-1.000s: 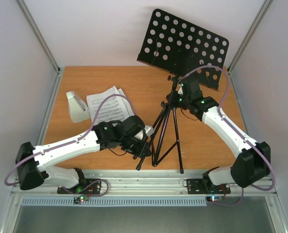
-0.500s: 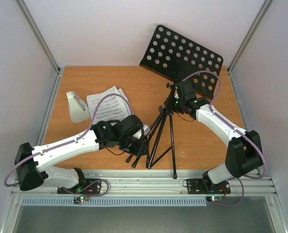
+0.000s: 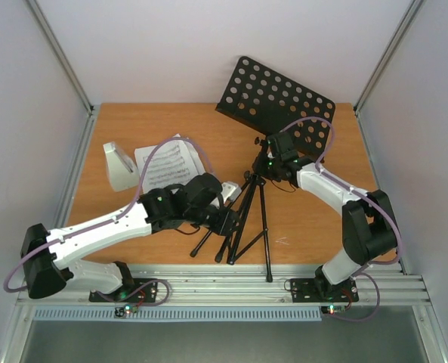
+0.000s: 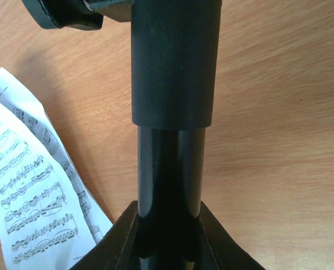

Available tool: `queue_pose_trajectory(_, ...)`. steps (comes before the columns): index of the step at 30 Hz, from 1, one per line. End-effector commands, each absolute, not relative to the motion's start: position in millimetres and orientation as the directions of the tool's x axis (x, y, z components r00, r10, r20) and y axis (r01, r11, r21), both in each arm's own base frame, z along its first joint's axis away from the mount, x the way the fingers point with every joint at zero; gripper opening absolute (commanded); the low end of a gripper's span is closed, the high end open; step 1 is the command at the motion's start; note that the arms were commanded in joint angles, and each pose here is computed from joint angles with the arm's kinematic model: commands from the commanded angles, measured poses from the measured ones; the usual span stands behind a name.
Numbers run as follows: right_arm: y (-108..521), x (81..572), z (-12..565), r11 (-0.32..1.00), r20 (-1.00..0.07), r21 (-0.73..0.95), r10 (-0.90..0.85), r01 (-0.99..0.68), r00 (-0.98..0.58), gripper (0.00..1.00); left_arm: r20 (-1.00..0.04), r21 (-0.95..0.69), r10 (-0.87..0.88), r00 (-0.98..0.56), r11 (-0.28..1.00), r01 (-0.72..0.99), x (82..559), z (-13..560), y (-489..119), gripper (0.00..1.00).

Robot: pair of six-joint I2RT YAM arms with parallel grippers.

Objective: Pack up the instrument practice props

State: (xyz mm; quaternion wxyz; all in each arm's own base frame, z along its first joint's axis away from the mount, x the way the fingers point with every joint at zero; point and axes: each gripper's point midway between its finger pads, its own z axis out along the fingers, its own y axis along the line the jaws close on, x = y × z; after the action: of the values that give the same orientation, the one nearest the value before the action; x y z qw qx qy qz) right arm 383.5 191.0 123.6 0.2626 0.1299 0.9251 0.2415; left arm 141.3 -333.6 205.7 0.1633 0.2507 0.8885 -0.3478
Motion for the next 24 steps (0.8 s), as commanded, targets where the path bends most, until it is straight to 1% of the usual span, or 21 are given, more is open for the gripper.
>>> queue_pose_trajectory(1, 182.8, 394.6, 119.9, 0.944, -0.594, 0.328, 0.199, -0.009, -0.779, 0.01, -0.61, -0.516, 0.273, -0.744, 0.576, 0.634, 157.4, 240.2, -344.3, 0.45)
queue_pose_trajectory(3, 183.2, 395.1, 117.3, 0.946, -0.59, 0.325, 0.195, -0.009, -0.783, 0.01, -0.617, -0.504, 0.267, -0.741, 0.589, 0.632, 159.6, 239.8, -341.3, 0.5)
queue_pose_trajectory(6, 183.9, 395.8, 113.0, 0.947, -0.583, 0.32, 0.19, -0.009, -0.79, 0.01, -0.634, -0.477, 0.251, -0.731, 0.618, 0.625, 164.9, 239.9, -334.4, 0.62)
queue_pose_trajectory(9, 186.4, 399.5, 113.9, 0.948, -0.579, 0.317, 0.182, -0.014, -0.795, 0.01, -0.657, -0.452, 0.231, -0.718, 0.641, 0.62, 169.4, 242.9, -326.5, 0.71)
queue_pose_trajectory(13, 189.2, 403.5, 122.6, 0.949, -0.582, 0.314, 0.172, -0.025, -0.795, 0.01, -0.692, -0.419, 0.195, -0.695, 0.675, 0.607, 175.6, 249.5, -313.2, 0.79)
queue_pose_trajectory(17, 191.1, 407.1, 135.1, 0.95, -0.591, 0.31, 0.162, -0.037, -0.791, 0.01, -0.734, -0.4, 0.138, -0.665, 0.703, 0.588, 181.2, 260.4, -298.0, 0.85)
queue_pose_trajectory(22, 192.6, 409.7, 147.0, 0.951, -0.592, 0.305, 0.152, -0.045, -0.792, 0.01, -0.759, -0.388, 0.108, -0.642, 0.716, 0.58, 182.2, 269.7, -286.0, 0.86)
queue_pose_trajectory(24, 192.9, 410.8, 151.5, 0.957, -0.604, 0.282, 0.116, -0.075, -0.789, 0.01, -0.763, -0.384, 0.105, -0.638, 0.721, 0.577, 182.6, 270.7, -283.8, 0.86)
